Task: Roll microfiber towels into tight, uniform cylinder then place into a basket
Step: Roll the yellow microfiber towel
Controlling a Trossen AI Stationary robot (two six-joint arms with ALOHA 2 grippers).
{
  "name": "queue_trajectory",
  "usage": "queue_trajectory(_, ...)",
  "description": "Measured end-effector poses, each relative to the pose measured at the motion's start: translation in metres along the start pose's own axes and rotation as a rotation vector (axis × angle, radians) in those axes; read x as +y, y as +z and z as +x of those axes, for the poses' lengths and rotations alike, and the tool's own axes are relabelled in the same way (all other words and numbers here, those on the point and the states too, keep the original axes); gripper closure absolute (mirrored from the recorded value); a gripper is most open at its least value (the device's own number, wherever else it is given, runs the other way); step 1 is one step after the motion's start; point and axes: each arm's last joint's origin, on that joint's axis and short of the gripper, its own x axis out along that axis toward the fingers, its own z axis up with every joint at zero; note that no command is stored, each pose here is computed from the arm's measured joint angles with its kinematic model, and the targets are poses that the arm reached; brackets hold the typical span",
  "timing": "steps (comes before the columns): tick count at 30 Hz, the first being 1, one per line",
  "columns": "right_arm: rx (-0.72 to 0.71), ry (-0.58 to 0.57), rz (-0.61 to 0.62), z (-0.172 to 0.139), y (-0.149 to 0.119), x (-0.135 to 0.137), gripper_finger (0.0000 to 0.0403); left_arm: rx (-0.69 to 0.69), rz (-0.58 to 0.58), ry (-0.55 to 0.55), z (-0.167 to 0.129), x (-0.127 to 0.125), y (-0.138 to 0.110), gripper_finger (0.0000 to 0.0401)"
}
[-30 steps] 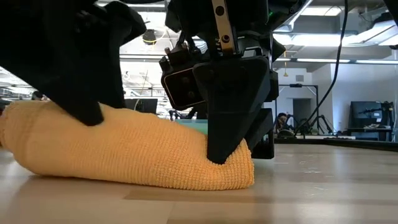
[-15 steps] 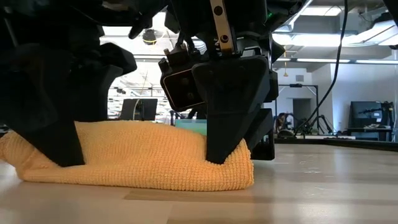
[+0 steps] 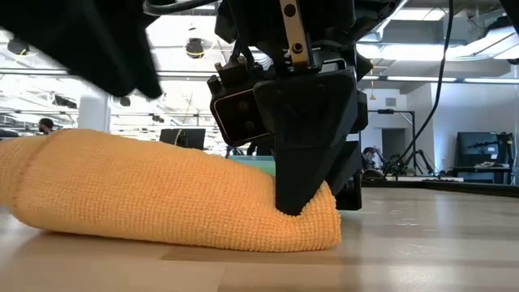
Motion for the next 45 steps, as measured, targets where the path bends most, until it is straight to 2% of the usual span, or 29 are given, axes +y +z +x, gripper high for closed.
queue_trajectory(3, 0.0, 0.0, 0.0, 0.0, 0.0, 0.0, 0.0354, -0.083, 0.035, -0.115, 0.003, -0.008, 0.009, 0.0263)
queue_trajectory(6, 0.0, -0.002, 0.0, 0.0, 0.0, 0.0, 0.0354, -0.084, 0.062, -0.21, 0.008, -0.009, 0.012, 0.0263)
queue_trajectory(11, 0.0, -0.001, 0.001, 0.0, 0.0, 0.0, 0.0354, -0.034, 0.047, -0.187, 0.019, 0.001, 0.006, 0.0263)
queue_trajectory(14, 0.001, -0.001, 0.001, 0.0, 0.0, 0.0, 0.0354, -0.001, 0.013, -0.242, 0.03, 0.007, -0.001, 0.0263)
queue_trajectory(21, -0.001, -0.002, -0.002, 0.0, 0.0, 0.0, 0.0354, 0.046, -0.059, -0.18, 0.043, 0.018, -0.013, 0.0263)
queue_trajectory(31, -0.007, -0.001, 0.022, 0.0, 0.0, 0.0, 0.0351, 0.156, -0.233, -0.268, 0.051, 0.02, -0.027, 0.0263)
queue_trajectory(35, -0.016, -0.005, 0.033, 0.0, 0.001, 0.0, 0.0334, 0.187, -0.296, -0.273, 0.054, 0.021, -0.034, 0.0263)
queue_trajectory(39, -0.026, -0.006, -0.028, 0.0, 0.002, 0.0, 0.0305, 0.197, -0.306, -0.28, 0.055, 0.02, -0.035, 0.0263)
queue_trajectory(45, -0.069, -0.014, -0.057, 0.001, 0.003, 0.004, 0.0248, 0.222, -0.318, -0.29, 0.057, 0.023, -0.036, 0.0263)
